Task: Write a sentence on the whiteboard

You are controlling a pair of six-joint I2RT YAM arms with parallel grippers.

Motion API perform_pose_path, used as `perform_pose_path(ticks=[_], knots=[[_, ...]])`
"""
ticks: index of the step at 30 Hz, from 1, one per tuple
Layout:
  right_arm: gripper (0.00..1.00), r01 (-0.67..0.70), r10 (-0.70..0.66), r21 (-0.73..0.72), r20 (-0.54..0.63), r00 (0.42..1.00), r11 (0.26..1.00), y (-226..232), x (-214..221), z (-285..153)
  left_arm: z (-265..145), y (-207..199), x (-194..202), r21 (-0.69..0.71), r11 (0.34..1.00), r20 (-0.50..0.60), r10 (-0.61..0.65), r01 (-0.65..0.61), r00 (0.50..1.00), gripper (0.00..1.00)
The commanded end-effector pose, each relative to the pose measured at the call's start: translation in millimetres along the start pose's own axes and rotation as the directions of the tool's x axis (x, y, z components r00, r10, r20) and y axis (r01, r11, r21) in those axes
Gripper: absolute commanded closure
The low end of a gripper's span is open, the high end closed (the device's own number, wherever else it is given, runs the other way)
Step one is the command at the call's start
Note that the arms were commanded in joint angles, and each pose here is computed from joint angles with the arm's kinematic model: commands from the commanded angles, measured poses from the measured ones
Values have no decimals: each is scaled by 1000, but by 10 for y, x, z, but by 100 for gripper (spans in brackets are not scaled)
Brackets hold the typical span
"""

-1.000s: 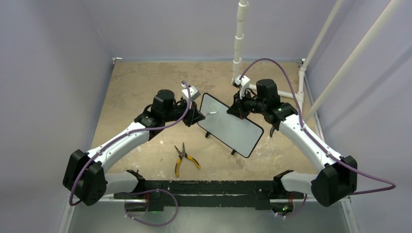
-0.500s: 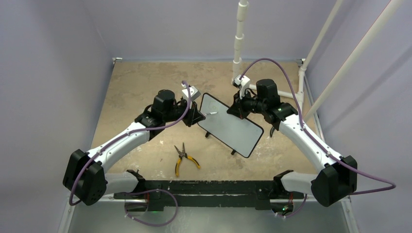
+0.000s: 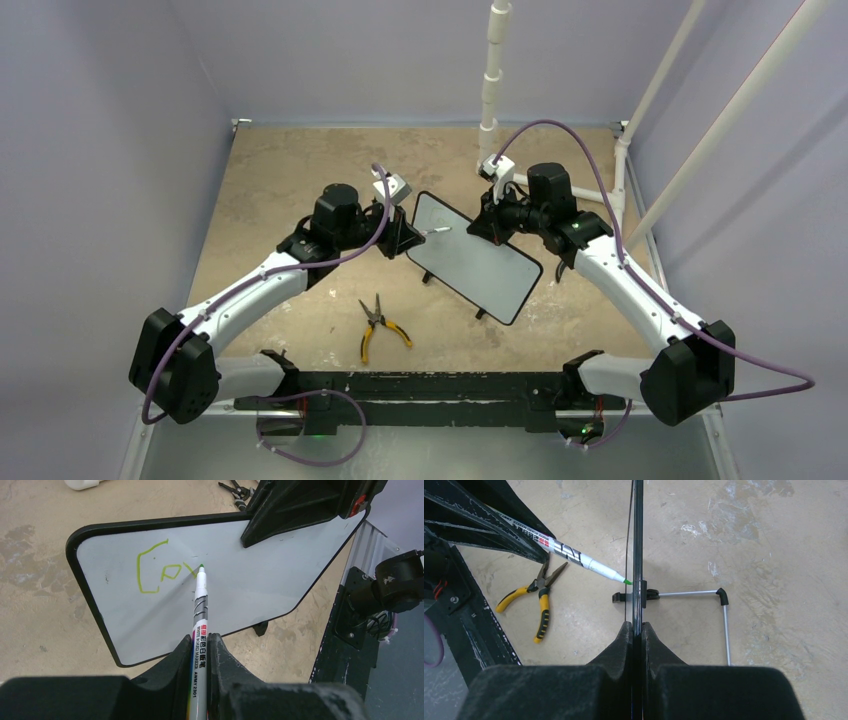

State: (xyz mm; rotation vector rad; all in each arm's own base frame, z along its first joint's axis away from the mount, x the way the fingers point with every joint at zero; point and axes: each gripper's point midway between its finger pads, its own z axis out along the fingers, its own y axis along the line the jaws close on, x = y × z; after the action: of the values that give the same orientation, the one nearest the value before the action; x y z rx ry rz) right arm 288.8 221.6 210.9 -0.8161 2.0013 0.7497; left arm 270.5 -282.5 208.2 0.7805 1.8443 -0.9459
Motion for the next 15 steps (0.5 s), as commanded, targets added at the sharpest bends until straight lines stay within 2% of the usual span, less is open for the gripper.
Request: perform_pose_path(ticks=[1,9,15], knots=[[100,8,-9,-17,-11,1000,1000,47,17,45,-32,-42,-303,-3,999,103,48,-48,994,100],[100,8,-8,-17,-11,1000,1000,52,18,47,-50,-52,-328,-3,999,118,48,-48,992,100],[100,8,-8,-16,-13,1000,1000,56,24,46,-28,-33,-230,-4,999,88,33,-33,996,100]])
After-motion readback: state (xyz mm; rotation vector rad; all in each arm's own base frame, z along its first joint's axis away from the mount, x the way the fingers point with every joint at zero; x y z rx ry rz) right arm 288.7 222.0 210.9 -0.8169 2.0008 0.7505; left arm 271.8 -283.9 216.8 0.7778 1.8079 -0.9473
